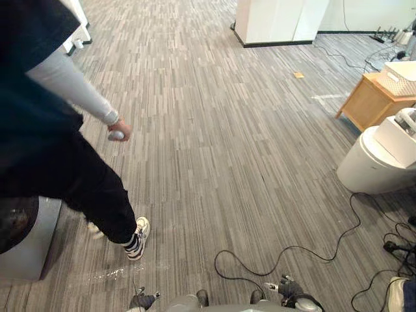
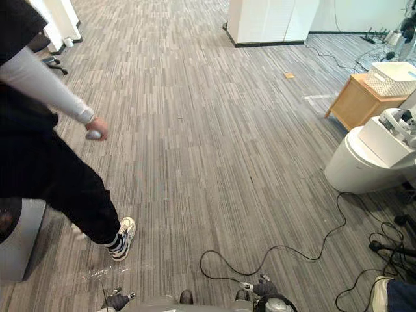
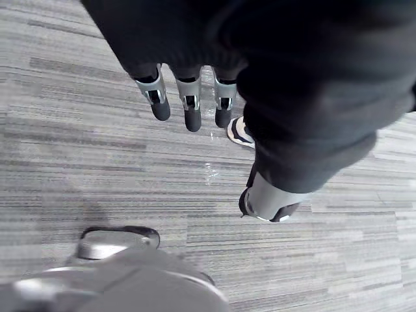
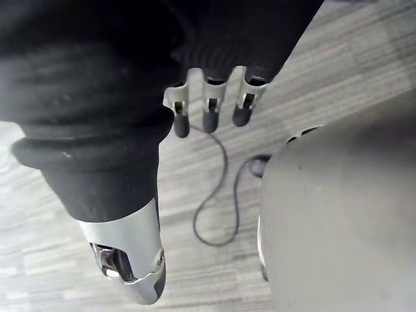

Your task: Organize washtable

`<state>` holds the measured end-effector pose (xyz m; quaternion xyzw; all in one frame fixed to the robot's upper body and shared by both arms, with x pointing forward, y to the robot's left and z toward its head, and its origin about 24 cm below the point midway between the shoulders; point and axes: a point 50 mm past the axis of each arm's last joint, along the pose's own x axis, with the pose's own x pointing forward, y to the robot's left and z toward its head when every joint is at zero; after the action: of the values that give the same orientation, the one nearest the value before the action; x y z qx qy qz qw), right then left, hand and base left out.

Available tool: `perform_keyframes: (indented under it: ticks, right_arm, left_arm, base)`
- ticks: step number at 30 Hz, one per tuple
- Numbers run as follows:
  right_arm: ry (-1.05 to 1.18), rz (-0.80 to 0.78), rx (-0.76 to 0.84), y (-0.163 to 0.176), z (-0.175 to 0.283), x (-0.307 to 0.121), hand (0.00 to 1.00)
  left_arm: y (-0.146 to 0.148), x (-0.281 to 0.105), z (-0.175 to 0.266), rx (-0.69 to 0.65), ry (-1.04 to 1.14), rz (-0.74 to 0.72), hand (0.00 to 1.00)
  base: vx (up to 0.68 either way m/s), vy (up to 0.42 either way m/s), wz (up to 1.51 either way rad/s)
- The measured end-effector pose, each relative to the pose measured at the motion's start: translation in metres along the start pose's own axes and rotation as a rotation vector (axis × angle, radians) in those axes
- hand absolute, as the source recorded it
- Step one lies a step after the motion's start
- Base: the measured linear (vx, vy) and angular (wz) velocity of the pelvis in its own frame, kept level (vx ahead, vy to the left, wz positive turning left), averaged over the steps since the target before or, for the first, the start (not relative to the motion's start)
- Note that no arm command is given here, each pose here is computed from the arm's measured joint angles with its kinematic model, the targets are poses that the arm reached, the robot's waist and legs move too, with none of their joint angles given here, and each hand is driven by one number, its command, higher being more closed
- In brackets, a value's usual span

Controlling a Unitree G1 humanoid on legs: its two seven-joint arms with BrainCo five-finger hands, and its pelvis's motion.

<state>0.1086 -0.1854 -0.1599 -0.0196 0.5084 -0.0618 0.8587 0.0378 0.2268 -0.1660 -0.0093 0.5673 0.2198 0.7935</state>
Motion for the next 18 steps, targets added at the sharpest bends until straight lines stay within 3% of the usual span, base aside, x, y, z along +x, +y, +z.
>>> perform_keyframes:
  ticks: [5, 10, 13, 18]
  right_arm:
    - [-0.002, -0.017, -0.012, -0.008, 0.006, 0.002, 0.0]
    - [-0.023, 0.016, -0.05, 0.002, 0.012, 0.003, 0.0]
    - [0.017, 0.046, 0.014, 0.018, -0.004, -0.001, 0.0]
    - [0.031, 0.058, 0.005, 0.022, -0.008, -0.002, 0.0]
  left_arm:
    - [-0.005, 0.002, 0.008, -0.043, -0.006, -0.001, 0.0]
    - [-0.01, 0.001, 0.005, -0.052, 0.012, 0.003, 0.0]
    - [0.004, 0.004, 0.015, -0.023, -0.012, 0.037, 0.0]
    - [0.001, 0.007, 0.032, 0.069, -0.059, 0.022, 0.0]
  base:
    - [0.11, -0.03, 0.15]
    - [0.28, 0.293, -0.49]
    - [0.54, 0.297, -0.25]
    - [0.5, 0.175, -0.09]
